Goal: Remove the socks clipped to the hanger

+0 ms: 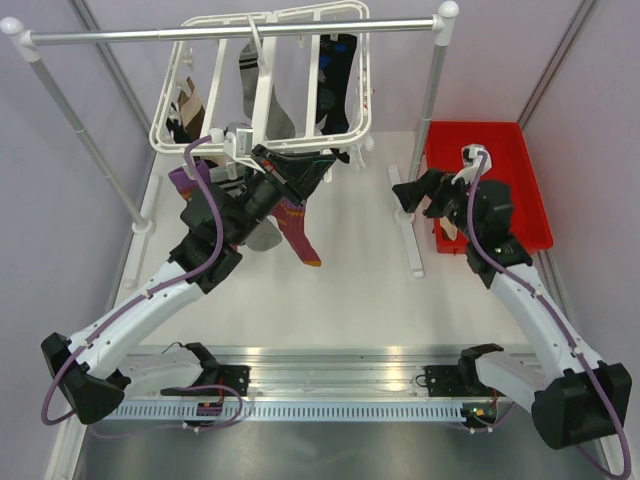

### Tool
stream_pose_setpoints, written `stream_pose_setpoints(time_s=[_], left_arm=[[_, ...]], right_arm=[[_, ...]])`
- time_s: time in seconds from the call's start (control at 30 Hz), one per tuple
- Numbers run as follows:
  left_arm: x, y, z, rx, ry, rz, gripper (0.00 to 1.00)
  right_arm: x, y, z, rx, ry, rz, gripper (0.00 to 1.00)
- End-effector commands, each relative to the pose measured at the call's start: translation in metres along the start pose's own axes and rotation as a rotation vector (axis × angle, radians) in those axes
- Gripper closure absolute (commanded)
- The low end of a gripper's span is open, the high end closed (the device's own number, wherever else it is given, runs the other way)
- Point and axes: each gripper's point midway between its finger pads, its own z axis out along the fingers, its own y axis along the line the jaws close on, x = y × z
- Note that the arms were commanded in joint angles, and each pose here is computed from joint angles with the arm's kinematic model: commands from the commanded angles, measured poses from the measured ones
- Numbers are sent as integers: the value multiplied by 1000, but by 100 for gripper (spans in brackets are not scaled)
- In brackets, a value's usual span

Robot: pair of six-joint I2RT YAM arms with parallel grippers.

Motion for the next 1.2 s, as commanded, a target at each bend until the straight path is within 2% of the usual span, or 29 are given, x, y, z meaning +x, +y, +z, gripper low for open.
stream_pose_setpoints(time_s=[0.0,0.03,0.1,0.13,0.23,0.33,0.63,0.83,0.93,0.97,1.03,1.07,1.17], left_arm=[[-19,-11,0,26,-38,35,98],[-21,-13,0,30,-41,33,98],[-20,-12,2,29,-36,26,98],[-21,-13,3,32,-38,23,98],[-22,-14,4,31,-42,24,98],[-24,-15,5,32,-41,27,98],[-19,-15,9,38,-24,19,98],[-14,-13,11,31,-9,22,98],[-14,-13,10,28,-7,23,98],[-14,-14,9,33,-4,23,98],[-11,-12,8,27,7,23,98],[-10,-13,7,27,10,24,98],[-7,-12,5,26,25,29,98]], right_arm=[[1,66,-21,-324,-102,-69,2],[3,93,-29,-421,-137,-99,2],[29,110,-32,-503,-116,-134,2],[48,133,-32,-570,-83,-158,2],[82,159,-18,-585,-37,-224,2],[99,175,-5,-614,-18,-214,2],[133,231,19,-681,21,-250,2],[144,246,36,-657,23,-256,2],[144,239,39,-622,14,-243,16],[142,237,38,-611,9,-240,37],[137,236,33,-609,-2,-231,62],[135,236,31,-606,-2,-228,78],[129,238,23,-608,1,-228,99]])
